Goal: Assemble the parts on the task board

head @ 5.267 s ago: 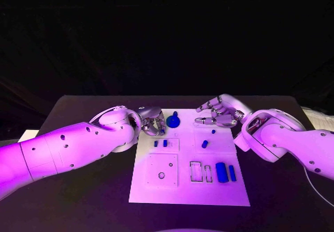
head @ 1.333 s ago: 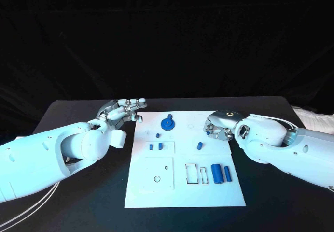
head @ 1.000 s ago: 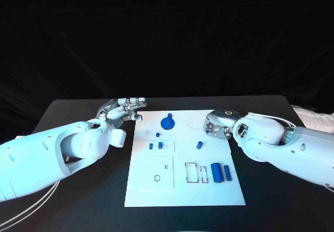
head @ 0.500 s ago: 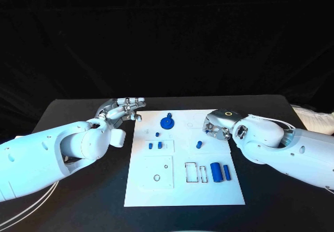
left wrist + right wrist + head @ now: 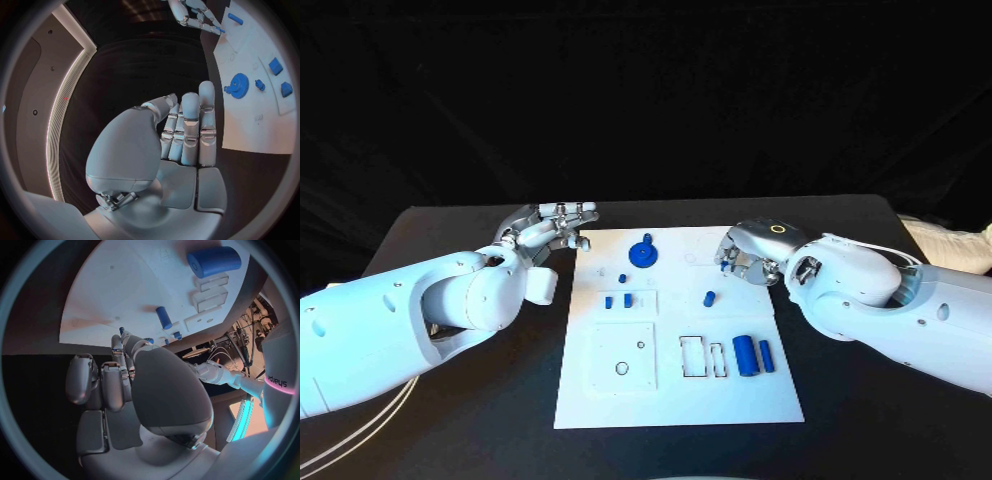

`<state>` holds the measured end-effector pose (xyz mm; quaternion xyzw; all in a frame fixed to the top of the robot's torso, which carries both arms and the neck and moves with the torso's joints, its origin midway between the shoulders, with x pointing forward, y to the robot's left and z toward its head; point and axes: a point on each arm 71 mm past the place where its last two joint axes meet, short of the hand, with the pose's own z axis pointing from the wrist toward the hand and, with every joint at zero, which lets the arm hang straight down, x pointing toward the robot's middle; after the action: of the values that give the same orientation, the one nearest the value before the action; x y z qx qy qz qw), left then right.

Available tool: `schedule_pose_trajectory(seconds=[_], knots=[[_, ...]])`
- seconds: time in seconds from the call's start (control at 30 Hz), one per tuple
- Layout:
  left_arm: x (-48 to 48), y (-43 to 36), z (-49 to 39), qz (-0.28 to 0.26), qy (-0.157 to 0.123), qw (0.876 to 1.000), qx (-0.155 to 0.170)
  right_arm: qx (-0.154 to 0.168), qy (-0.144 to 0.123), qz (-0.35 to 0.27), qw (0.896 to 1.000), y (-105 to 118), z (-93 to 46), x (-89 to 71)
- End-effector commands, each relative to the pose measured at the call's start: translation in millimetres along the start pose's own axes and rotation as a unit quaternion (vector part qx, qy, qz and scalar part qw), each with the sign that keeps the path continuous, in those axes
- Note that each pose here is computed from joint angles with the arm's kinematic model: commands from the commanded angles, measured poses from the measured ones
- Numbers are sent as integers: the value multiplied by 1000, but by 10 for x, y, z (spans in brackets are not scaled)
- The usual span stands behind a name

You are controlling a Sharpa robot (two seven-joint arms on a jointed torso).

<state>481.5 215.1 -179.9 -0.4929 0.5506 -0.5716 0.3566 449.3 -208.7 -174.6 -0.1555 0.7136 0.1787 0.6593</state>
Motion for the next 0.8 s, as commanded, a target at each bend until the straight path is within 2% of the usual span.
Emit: schedule_pose_trajectory(seconds=[0.03, 0.3, 0.5, 0.8], knots=[[14, -6, 2, 2, 3, 1000, 2, -10, -14, 12, 1000, 90, -23, -49], [24, -4, 9, 1, 5, 1000, 3, -67, -21, 42, 997, 531, -49, -109], [56, 1, 19, 0, 10, 1000, 2, -110, -9, 66, 992, 877, -29, -62], [97, 2, 21, -3, 18, 1000, 3, -144, 47, 101, 983, 1240, 12, 329]])
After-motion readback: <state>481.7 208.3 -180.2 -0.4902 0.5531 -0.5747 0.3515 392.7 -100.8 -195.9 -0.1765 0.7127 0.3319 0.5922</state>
